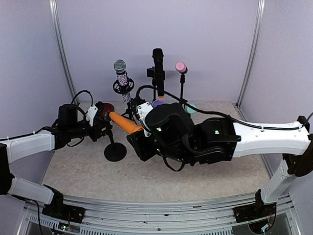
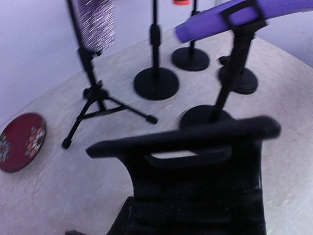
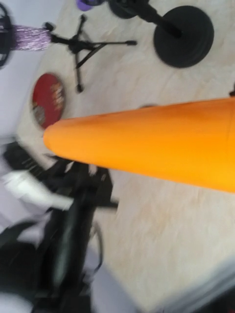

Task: Remove the microphone from the stand

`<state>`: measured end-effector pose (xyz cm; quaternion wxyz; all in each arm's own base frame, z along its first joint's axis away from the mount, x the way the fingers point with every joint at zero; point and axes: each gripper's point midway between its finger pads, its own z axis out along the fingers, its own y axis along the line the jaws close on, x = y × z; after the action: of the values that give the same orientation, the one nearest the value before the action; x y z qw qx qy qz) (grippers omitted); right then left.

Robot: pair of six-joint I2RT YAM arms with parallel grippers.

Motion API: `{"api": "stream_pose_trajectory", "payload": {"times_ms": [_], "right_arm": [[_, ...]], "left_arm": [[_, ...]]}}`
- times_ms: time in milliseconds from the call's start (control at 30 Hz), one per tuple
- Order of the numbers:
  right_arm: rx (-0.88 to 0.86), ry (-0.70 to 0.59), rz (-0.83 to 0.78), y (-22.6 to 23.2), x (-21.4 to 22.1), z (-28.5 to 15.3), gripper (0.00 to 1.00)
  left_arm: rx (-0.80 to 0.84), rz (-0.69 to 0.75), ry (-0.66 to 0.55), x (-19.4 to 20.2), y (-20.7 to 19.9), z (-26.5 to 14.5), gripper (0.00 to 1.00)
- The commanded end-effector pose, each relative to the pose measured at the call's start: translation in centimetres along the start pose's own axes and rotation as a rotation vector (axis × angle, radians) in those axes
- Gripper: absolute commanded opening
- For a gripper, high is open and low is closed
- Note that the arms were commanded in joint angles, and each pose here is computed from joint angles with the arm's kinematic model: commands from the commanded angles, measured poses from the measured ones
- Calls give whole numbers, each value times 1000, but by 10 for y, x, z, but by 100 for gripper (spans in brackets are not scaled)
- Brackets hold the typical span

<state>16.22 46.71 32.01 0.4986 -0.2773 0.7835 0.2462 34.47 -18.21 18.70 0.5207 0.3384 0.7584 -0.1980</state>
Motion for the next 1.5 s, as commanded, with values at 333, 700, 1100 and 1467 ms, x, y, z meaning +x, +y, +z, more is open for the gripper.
{"api": "stream_pose_trajectory", "payload": {"times_ms": [333,700,1100,1467], "right_arm": [[28,-121,70,-24,-46,-58,0],[34,-80,58,-27,-34,-39,0],[-119,-6,40,-6,-36,-6,0],[-388,87,25,47,-31,30,0]], "left_arm": [[134,-101,54,11,-24,-11,11],[436,-82,72,-1,-88,-14,55],[304,294,228,-22,-62,-85,99],[251,542,229,-51,-71,-154,99]]}}
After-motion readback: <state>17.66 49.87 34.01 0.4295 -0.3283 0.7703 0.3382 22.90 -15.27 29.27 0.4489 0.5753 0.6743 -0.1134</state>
